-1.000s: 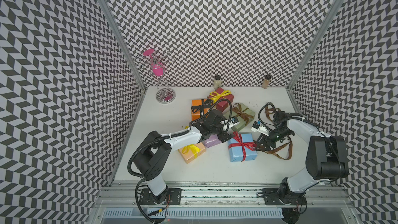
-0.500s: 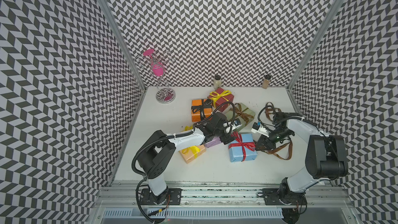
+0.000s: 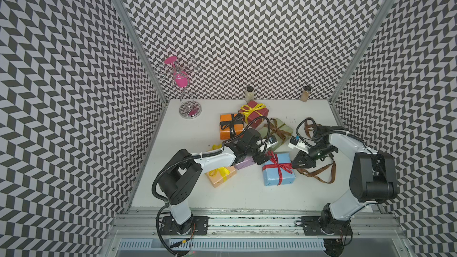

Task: Untie the ribbon bows on the gift boxes
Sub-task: Untie the ribbon from the gift box.

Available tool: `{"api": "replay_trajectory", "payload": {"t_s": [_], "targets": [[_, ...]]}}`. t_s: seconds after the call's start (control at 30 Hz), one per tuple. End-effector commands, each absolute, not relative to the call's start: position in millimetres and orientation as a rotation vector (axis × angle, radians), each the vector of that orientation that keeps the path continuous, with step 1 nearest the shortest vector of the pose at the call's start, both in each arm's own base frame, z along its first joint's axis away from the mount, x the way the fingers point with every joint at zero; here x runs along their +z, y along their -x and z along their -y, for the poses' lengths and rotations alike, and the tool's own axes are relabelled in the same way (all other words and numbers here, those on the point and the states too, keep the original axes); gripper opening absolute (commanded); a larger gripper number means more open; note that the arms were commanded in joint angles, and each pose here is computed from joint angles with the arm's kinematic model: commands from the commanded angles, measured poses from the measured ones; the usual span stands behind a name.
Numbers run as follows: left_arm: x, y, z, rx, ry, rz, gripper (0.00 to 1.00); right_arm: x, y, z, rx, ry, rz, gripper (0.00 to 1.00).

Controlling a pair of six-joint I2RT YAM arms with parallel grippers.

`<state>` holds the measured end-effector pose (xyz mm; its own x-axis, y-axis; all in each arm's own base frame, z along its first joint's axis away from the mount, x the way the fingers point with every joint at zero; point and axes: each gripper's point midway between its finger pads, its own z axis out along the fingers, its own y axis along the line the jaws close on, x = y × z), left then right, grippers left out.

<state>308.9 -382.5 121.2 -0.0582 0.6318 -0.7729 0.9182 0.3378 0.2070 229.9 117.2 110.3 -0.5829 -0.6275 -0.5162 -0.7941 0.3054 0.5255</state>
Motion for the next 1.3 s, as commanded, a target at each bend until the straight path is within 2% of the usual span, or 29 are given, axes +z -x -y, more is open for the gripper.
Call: {"api": "replay_trajectory", "payload": {"t_s": [0.0, 0.13, 0.6, 0.77, 0.93, 1.27], "targets": [[132.3, -311.3, 391.1, -0.440, -1.370, -1.735, 0.87, 115.8, -230.3, -121.7, 1.187, 1.311, -2.315, 0.33], [132.0, -311.4, 390.8, -0.440, -1.369, -1.738, 0.87, 113.3, -229.9, -121.0, 1.182, 1.307, -2.323, 0.36], [133.3, -311.6, 391.5, -0.447, -1.361, -1.742, 0.87, 103.2, -221.0, -123.7, 1.212, 1.323, -2.349, 0.30], [130.3, -311.1, 390.8, -0.444, -1.366, -1.745, 0.87, 103.8, -222.3, -125.5, 1.204, 1.324, -2.344, 0.19], [125.6, -310.5, 387.6, -0.429, -1.370, -1.747, 0.87, 110.9, -229.5, -126.4, 1.170, 1.307, -2.323, 0.01], [113.3, -300.2, 371.0, -0.385, -1.395, -1.734, 0.88, 138.0, -270.0, -115.1, 0.945, 1.179, -2.282, 0.00]]}}
